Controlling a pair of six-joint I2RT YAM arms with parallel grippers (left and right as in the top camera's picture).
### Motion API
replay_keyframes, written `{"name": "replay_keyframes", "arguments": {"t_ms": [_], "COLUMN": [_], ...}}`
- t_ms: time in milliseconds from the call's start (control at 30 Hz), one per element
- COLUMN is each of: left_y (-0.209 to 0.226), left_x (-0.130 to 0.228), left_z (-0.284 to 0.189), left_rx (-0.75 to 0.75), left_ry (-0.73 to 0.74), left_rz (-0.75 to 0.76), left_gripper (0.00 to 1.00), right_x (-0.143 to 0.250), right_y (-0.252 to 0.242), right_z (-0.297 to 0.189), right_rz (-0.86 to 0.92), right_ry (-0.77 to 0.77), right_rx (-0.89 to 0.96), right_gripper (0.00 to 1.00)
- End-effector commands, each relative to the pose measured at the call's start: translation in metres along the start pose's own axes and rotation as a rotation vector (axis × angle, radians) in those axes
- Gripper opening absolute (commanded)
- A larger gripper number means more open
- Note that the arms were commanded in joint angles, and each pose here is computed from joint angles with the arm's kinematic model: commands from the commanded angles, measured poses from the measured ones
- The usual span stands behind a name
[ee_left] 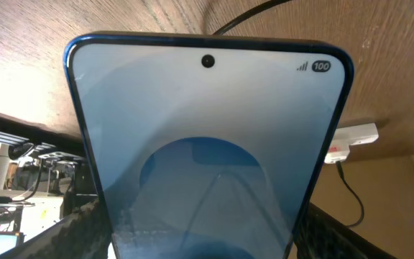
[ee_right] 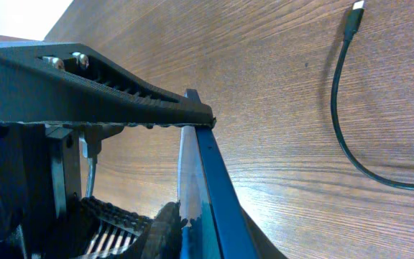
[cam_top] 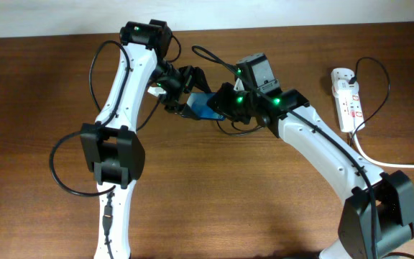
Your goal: Plug charger to phone and switch on socket
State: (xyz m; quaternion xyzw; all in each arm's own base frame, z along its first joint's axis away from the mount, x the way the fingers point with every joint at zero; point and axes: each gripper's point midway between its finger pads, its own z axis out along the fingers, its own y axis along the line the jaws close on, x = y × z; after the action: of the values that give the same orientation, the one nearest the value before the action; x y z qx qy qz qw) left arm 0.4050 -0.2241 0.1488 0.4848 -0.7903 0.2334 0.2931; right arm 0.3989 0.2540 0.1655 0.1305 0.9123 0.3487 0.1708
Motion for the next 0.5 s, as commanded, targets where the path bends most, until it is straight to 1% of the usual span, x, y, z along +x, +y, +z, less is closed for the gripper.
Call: {"name": "replay_keyframes", "arguments": {"t_ms": [0,133,167,200,233,300,333,367,400,467], "left_y": [-0.005,-0.006,-0.006,-0.006,-0.006,-0.006,-0.006,-0.006,-0.005,-0.002], "left_x": [0.022,0.022,0.022,0.022,0.022,0.022,0.022,0.022,0.018,0.003], "left_z": [-0.006,-0.006,-0.006,-0.006,-0.006,-0.006,-0.006,-0.006,-0.006,-0.007], "left_rx": [0.035,0.037,0.037,0.036,0.037,0.037,0.037,0.037,0.032,0.016], "left_ry": [0.066,0.071,0.071,0.071,0.071,0.071,0.071,0.07,0.048,-0.032], "left_rz": [0.013,0.014,0.014,0.014,0.014,0.014,0.014,0.015,0.04,0.148], "left_gripper": [0.0,0.0,0.05,0.21,0.34,0.56,0.61,0.63,0.66,0.88], "right_x": [-0.002,0.0,0.0,0.0,0.0,0.0,0.0,0.0,0.0,-0.001], "right_y": [0.006,0.007,0.007,0.007,0.008,0.007,0.008,0.009,0.01,0.0], "right_z": [0.002,0.002,0.002,0.002,0.002,0.001,0.001,0.0,-0.003,-0.012], "right_rz": [-0.009,0.002,0.002,0.002,0.003,0.006,0.005,0.004,0.006,0.025], "right_ry": [-0.007,0.001,0.001,0.002,0.006,0.009,0.009,0.01,0.016,0.021], "right_rx": [-0.006,-0.013,-0.013,-0.014,-0.018,-0.022,-0.024,-0.027,-0.034,-0.008], "right_gripper": [0.2,0.04,0.04,0.04,0.04,0.04,0.04,0.04,0.04,0.04]}}
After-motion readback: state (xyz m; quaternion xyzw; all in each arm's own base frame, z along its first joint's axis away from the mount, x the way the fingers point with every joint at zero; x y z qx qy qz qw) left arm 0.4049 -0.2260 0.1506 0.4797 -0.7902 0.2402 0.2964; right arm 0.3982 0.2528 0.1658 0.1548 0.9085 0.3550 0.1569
